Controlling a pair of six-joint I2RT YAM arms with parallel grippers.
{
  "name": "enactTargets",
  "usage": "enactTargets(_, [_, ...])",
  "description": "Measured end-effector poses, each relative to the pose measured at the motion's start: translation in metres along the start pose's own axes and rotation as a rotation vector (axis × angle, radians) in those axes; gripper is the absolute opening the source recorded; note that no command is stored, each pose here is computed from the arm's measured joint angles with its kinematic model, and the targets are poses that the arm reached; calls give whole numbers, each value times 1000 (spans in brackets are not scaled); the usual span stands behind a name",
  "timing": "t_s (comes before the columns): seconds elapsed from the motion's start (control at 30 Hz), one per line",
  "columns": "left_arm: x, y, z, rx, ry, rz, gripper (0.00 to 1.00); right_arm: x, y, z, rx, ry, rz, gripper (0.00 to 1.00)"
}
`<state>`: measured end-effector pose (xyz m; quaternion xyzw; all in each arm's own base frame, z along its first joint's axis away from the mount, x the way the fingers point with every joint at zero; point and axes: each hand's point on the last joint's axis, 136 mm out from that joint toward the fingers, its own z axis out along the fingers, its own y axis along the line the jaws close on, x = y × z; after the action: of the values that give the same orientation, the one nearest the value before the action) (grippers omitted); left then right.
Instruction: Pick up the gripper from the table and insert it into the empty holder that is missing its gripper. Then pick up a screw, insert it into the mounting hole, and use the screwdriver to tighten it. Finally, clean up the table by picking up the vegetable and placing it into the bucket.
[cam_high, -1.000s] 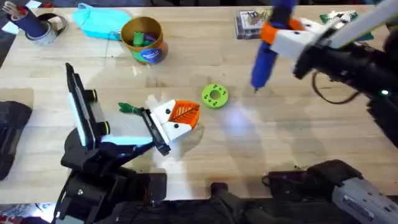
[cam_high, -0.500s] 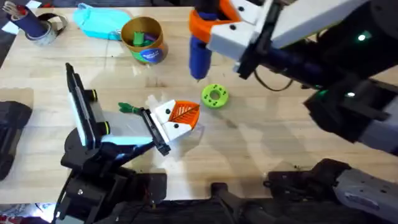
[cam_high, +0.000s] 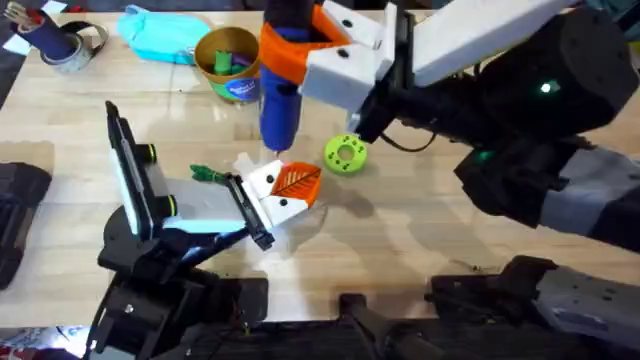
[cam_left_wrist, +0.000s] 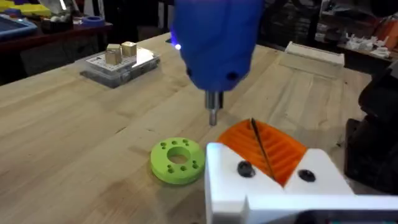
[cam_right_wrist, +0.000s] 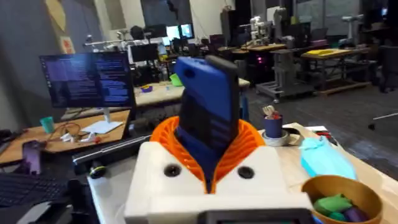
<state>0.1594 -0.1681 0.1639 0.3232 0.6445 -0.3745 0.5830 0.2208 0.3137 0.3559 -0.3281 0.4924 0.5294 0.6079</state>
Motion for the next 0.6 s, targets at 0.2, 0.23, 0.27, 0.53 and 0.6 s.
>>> enactTargets(0.2, [0,0,0,0,0,0,10,2,8,2,-30,7,17,23])
enactTargets(0.23, [0,0,0,0,0,0,10,2,9,2,-35,8,17,23])
enactTargets(0.27, [0,0,0,0,0,0,10,3,9,2,-38,10,17,23])
enactTargets(0.53, [0,0,0,0,0,0,10,4,16,1,-77,18,-3,23])
enactTargets(0.6, [0,0,0,0,0,0,10,3,18,1,-83,16,-10,23])
